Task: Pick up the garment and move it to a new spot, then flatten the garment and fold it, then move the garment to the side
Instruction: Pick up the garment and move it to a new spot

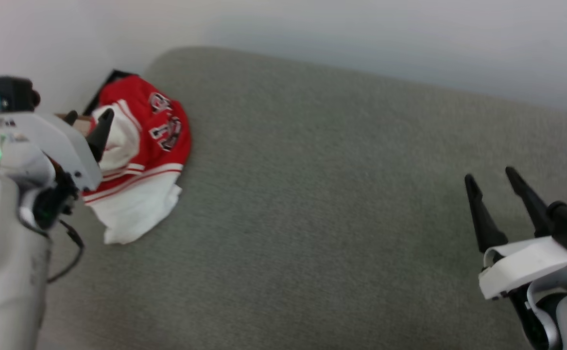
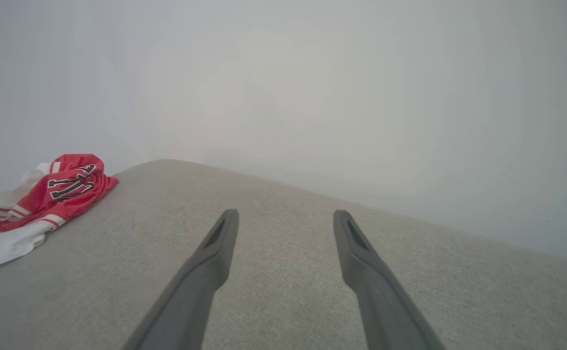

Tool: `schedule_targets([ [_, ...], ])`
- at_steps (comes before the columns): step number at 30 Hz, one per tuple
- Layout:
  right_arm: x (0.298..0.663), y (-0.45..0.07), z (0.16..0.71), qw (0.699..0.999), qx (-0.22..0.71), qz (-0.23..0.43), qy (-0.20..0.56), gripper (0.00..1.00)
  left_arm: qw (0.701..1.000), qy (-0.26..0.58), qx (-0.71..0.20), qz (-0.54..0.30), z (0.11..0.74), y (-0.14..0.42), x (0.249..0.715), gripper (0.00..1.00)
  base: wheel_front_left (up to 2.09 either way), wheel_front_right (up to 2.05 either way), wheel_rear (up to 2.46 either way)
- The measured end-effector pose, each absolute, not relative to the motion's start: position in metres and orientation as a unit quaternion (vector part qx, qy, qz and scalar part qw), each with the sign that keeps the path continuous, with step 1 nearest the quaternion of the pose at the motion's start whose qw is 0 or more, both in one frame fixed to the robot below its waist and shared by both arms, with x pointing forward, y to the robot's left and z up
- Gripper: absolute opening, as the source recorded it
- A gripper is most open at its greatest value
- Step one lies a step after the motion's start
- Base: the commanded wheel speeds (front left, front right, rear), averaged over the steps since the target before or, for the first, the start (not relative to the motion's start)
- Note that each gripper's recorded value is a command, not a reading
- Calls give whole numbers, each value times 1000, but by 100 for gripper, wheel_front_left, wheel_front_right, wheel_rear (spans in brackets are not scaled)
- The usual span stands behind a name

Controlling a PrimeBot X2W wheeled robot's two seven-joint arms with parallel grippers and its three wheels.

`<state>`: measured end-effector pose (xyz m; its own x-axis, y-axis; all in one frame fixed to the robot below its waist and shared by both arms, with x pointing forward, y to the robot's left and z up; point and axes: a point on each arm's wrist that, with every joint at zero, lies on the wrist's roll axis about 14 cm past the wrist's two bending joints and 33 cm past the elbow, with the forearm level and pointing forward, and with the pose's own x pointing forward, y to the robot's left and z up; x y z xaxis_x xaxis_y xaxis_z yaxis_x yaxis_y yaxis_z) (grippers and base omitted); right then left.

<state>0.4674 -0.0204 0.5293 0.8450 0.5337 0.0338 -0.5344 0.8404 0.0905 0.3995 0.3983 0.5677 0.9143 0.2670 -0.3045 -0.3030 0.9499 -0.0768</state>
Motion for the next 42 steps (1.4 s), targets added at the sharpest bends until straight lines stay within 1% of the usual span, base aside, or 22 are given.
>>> schedule_targets([
  [5,484,-39,512,965,44,258,12,100,952,249,-76,160,525,408,427,100,0,0,0],
  [11,500,-62,490,971,41,233,30,100,908,358,-100,190,464,412,446,100,0,0,0],
  [15,505,-74,472,974,38,220,49,100,879,415,-113,205,424,406,453,100,0,0,0],
  [21,509,-88,450,976,37,201,73,100,856,456,-133,206,380,393,462,100,0,0,0],
  [27,510,-94,442,977,35,193,83,100,855,453,-139,211,368,392,470,100,0,0,0],
  [28,511,-93,442,977,35,193,82,100,857,448,-140,211,369,392,470,91,0,0,0],
  [30,510,-93,443,977,35,194,82,100,862,438,-139,213,372,393,471,0,0,0,0],
  [34,506,-90,451,977,39,195,75,100,874,415,-123,222,388,404,466,0,0,0,0],
  [37,501,-87,456,977,47,196,70,100,891,381,-108,220,411,411,469,0,0,0,0],
  [40,491,-84,461,976,55,197,68,100,914,330,-97,216,444,419,475,0,0,0,0],
  [42,485,-81,466,976,59,198,62,100,925,305,-74,212,467,424,476,0,0,0,0],
])
